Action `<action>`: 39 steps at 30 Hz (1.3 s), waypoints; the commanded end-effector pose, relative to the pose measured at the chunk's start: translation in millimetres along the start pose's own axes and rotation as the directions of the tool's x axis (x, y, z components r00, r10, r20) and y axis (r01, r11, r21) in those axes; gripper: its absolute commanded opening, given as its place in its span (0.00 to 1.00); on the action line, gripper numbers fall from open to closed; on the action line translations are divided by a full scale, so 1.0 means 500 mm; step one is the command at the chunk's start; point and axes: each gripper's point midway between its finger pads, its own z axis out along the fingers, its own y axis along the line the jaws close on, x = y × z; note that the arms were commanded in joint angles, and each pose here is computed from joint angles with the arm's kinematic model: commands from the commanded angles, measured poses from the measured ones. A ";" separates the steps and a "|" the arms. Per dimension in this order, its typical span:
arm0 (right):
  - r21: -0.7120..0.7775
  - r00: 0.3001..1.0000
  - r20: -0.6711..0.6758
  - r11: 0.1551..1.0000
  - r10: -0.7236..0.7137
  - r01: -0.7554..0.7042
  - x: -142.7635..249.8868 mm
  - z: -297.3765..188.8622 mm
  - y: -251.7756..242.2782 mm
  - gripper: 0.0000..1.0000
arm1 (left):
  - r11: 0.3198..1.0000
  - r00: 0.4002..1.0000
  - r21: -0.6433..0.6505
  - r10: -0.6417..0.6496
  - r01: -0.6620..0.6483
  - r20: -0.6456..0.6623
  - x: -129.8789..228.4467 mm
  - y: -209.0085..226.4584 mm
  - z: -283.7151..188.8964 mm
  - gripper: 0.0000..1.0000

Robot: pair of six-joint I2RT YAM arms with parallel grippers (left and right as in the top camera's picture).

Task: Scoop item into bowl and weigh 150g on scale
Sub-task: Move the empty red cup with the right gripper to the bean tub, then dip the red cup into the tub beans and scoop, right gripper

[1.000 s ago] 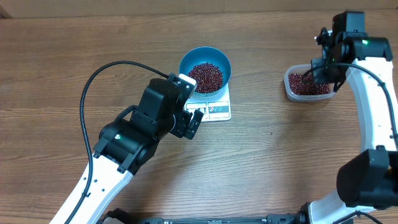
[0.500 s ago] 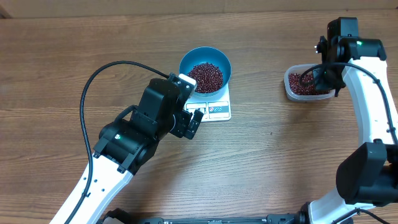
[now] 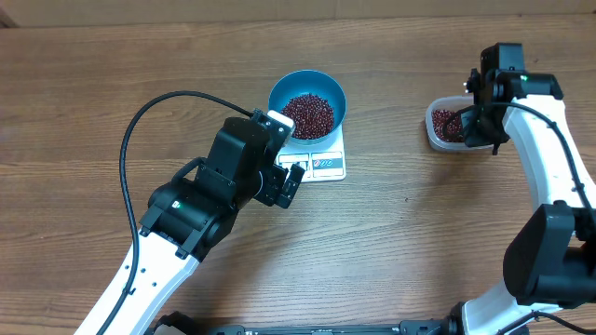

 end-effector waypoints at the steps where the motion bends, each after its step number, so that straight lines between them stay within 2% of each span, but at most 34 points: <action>1: -0.028 1.000 -0.010 1.000 -0.006 0.006 0.007 0.009 0.012 0.04 | 1.000 1.000 -0.002 -0.013 0.013 -0.002 -0.001 0.002 0.003 1.00; 12: -0.066 1.000 -0.016 0.998 -0.010 0.009 0.026 0.055 0.041 0.04 | 1.000 1.000 -0.002 -0.013 0.013 -0.002 -0.001 0.002 0.003 1.00; 25: -0.383 0.997 0.071 0.924 0.012 0.016 -0.007 0.031 0.150 0.04 | 1.000 1.000 -0.002 -0.013 0.013 -0.002 -0.001 0.002 0.003 1.00; 39: -0.537 0.992 0.113 0.843 0.049 0.020 -0.027 0.004 0.194 0.04 | 1.000 1.000 -0.002 -0.013 0.013 -0.002 -0.001 0.002 0.003 1.00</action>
